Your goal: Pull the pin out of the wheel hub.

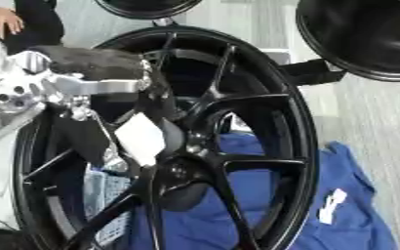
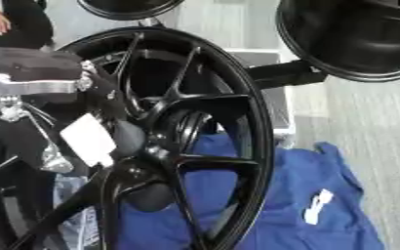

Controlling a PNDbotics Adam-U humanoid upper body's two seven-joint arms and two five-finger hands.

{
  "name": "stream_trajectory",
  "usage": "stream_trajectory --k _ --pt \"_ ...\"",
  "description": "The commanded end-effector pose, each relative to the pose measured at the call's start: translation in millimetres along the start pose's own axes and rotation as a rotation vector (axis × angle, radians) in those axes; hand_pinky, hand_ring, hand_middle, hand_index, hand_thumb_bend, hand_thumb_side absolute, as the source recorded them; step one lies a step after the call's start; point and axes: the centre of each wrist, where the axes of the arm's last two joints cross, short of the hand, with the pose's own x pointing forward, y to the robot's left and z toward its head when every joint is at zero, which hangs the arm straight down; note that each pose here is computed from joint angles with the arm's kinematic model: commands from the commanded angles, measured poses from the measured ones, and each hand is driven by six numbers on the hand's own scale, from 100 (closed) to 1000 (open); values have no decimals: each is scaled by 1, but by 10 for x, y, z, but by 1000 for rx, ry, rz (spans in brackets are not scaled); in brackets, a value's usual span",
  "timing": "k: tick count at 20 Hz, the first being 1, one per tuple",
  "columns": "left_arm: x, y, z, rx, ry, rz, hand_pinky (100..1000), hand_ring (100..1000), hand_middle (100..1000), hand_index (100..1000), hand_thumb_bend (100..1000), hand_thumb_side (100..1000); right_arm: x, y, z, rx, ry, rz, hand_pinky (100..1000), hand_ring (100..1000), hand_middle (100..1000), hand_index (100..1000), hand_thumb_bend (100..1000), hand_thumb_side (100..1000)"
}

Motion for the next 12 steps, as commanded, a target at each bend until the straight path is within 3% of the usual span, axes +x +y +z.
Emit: stream_trajectory --k 1,4,12 --pt "22 49 42 -14 14 -29 695 684 690 729 636 100 66 -45 -50 -21 -25 -4 661 603 528 703 100 597" --pt "20 40 39 -45 13 -47 710 714 697 718 645 100 69 -44 -52 -21 -26 -6 661 603 528 703 100 598" --pt "13 45 47 -66 15 -69 664 640 606 688 623 100 77 -41 -56 -20 -25 -9 661 605 528 704 100 598"
